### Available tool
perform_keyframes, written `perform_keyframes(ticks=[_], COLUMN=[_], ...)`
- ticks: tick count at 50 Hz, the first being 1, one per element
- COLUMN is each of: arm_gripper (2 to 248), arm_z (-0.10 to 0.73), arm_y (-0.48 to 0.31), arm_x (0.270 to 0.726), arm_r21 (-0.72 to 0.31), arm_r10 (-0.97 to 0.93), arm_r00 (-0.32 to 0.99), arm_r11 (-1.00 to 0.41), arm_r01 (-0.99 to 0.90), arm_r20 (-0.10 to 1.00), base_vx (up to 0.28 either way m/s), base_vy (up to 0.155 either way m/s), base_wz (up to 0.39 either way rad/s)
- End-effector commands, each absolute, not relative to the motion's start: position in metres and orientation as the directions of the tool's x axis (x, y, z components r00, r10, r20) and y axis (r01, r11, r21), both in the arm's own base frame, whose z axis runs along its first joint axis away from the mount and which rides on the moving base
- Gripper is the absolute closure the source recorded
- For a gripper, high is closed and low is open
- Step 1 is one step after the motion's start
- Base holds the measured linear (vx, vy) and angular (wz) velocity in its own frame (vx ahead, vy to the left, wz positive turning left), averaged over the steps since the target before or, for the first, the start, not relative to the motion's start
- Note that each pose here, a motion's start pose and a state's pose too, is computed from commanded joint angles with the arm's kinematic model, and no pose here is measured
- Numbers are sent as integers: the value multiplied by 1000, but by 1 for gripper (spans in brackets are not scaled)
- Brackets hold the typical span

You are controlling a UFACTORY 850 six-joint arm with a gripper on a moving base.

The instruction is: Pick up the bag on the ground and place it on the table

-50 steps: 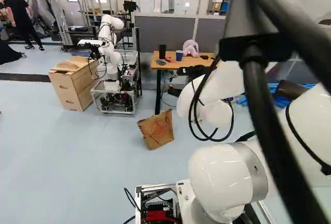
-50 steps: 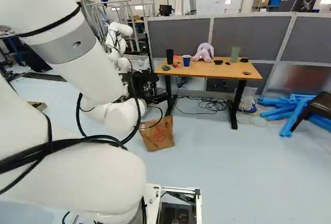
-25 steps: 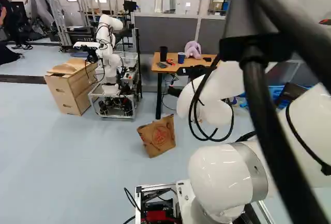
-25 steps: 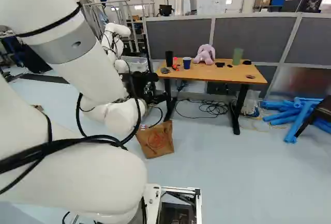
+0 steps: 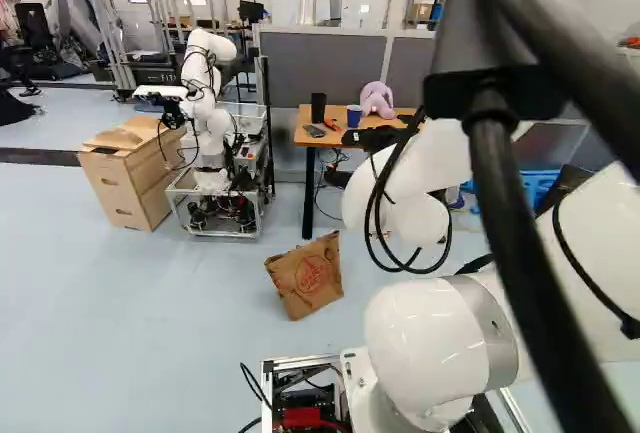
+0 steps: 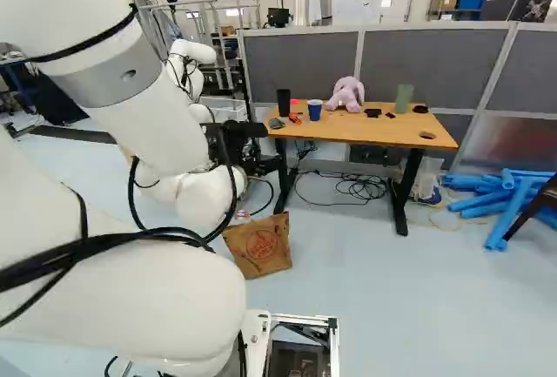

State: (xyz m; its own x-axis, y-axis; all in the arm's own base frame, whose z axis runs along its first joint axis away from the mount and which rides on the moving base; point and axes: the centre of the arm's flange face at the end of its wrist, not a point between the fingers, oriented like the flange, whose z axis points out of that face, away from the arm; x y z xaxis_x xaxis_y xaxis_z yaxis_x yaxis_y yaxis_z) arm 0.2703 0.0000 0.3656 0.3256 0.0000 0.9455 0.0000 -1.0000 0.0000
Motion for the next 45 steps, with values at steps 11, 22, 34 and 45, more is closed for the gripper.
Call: perform_keyframes(ticks=[11,22,34,45], arm_gripper=[3,3,3,3], arm_z=[366,366,366,366], arm_y=[0,0,0,0], arm_x=[270,270,272,272], arm_r21=[0,0,0,0], arm_r10=[0,0,0,0], arm_r00=[326,326,326,326], arm_r11=[-1000,-1000,-1000,-1000], arm_r01=[0,0,0,0], arm_r20=[946,946,945,945], base_vx=[149,134,85,0], base_vy=[5,3,2,0], base_wz=[3,4,3,0])
